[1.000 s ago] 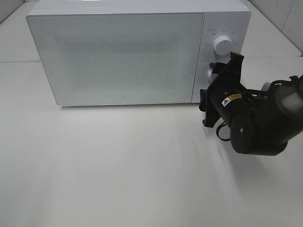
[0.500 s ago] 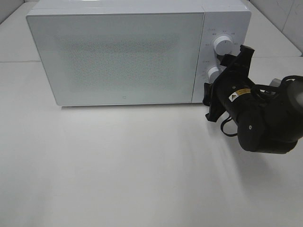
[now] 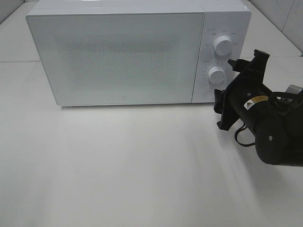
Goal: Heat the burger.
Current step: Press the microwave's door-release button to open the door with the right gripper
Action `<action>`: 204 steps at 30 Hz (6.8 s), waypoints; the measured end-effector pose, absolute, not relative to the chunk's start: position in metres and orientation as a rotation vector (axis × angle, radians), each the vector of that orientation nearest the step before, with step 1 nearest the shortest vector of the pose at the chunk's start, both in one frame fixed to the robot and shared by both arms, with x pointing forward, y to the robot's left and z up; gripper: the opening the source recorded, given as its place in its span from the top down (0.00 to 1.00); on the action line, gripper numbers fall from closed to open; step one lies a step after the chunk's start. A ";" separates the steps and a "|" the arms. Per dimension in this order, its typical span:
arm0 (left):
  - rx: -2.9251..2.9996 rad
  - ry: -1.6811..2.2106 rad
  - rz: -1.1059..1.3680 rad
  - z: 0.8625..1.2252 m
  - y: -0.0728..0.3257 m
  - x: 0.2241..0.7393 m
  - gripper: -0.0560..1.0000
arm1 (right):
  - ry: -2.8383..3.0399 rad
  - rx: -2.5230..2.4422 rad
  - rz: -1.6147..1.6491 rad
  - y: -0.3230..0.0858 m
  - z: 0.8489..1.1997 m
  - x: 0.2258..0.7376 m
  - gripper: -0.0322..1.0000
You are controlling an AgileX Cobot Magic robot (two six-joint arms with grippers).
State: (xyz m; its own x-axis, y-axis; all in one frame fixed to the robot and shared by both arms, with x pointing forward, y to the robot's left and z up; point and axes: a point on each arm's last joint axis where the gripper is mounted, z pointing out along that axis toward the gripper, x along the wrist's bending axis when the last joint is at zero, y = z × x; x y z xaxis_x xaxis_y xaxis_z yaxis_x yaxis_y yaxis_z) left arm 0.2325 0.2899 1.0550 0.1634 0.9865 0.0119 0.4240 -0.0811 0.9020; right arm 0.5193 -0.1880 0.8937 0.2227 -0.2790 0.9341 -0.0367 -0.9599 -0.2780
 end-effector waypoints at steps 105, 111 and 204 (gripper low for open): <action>1.635 1.376 0.881 1.055 0.290 0.233 0.01 | -2.487 -2.573 -1.380 -0.299 1.045 0.228 0.01; 1.635 1.376 0.881 1.055 0.290 0.233 0.01 | -2.487 -2.573 -1.380 -0.299 1.045 0.228 0.01; 1.635 1.376 0.881 1.055 0.290 0.233 0.01 | -2.443 -2.419 -2.087 -0.295 0.929 0.439 0.95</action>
State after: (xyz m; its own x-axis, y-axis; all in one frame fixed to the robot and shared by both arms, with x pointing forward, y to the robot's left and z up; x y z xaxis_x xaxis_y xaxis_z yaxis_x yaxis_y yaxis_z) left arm 0.2325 0.2899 1.0550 0.1634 0.9865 0.0119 0.4240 -0.0811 0.9020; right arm 0.4394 -0.2948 0.9291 -0.0450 0.9981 0.0429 0.1979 -0.0332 0.9797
